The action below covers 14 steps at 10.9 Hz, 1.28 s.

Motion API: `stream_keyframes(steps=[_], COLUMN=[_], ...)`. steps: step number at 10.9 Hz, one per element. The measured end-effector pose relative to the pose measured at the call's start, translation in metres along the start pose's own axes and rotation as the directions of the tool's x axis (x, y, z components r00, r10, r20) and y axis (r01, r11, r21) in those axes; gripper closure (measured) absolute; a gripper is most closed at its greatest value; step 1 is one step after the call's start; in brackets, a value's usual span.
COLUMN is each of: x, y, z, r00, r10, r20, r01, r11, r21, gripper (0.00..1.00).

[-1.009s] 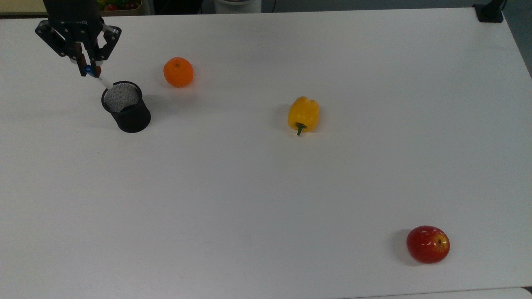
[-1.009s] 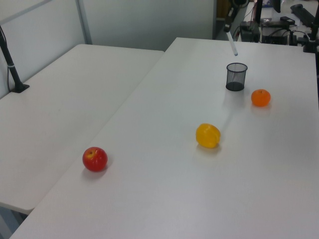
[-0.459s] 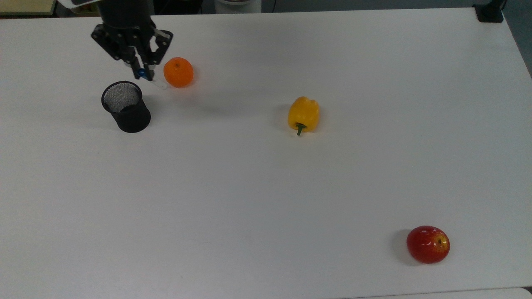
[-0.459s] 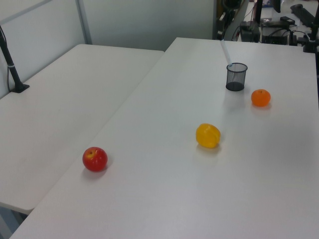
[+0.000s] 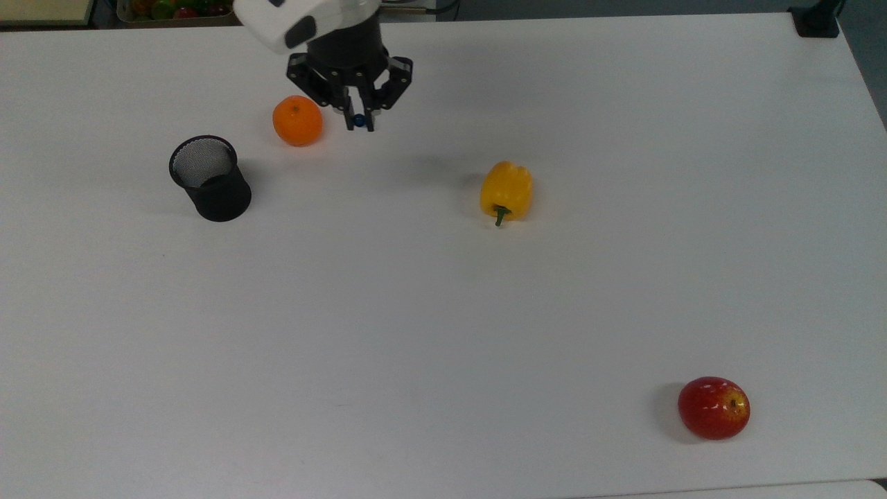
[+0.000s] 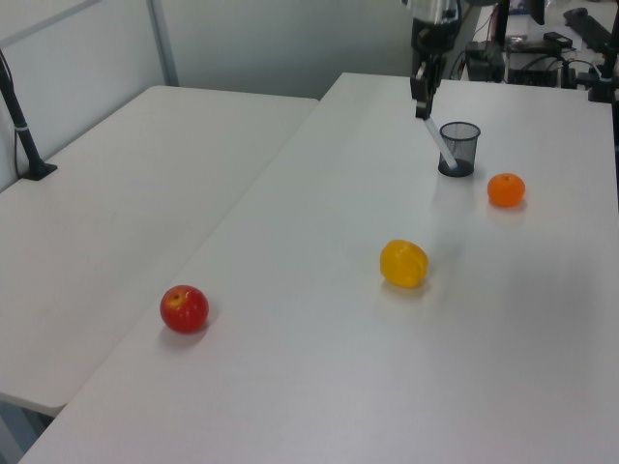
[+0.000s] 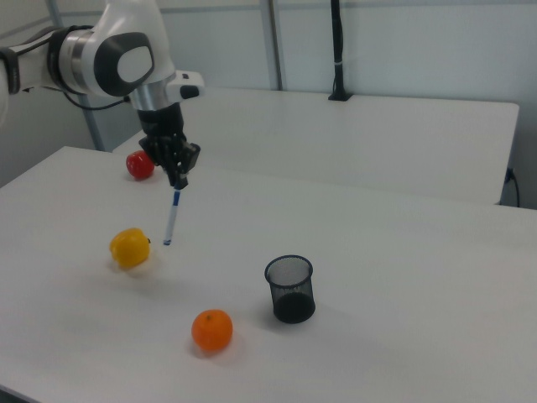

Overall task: Take marker pen
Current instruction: 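Carry the marker toward the yellow pepper and lower it, then open the gripper to release the marker onto the table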

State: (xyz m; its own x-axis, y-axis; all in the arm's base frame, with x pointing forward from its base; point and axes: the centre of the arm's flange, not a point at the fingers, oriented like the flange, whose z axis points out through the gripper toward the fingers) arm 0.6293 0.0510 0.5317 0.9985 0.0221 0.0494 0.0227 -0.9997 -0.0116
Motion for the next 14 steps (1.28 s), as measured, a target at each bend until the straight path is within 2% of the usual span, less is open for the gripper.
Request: stream_keyframes(steps=[4,8,11,14], x=[-0.015,-0.017,-0.012,-0.010], y=[-0.049,-0.062,-0.066,-0.066], z=[0.054,0.106,0.135,0.144], r00=[0.991,0.975,0.970,0.969], r10=[-0.075,-0.094,-0.101,-0.108], r20=[0.113,0.203,0.223,0.223], r01=[0.076,0.097,0.107,0.118], r11=[0.997,0.995,0.994,0.993], r21=[-0.003,-0.009,-0.016,-0.032], gripper=[0.80,0.80,0.80,0.80])
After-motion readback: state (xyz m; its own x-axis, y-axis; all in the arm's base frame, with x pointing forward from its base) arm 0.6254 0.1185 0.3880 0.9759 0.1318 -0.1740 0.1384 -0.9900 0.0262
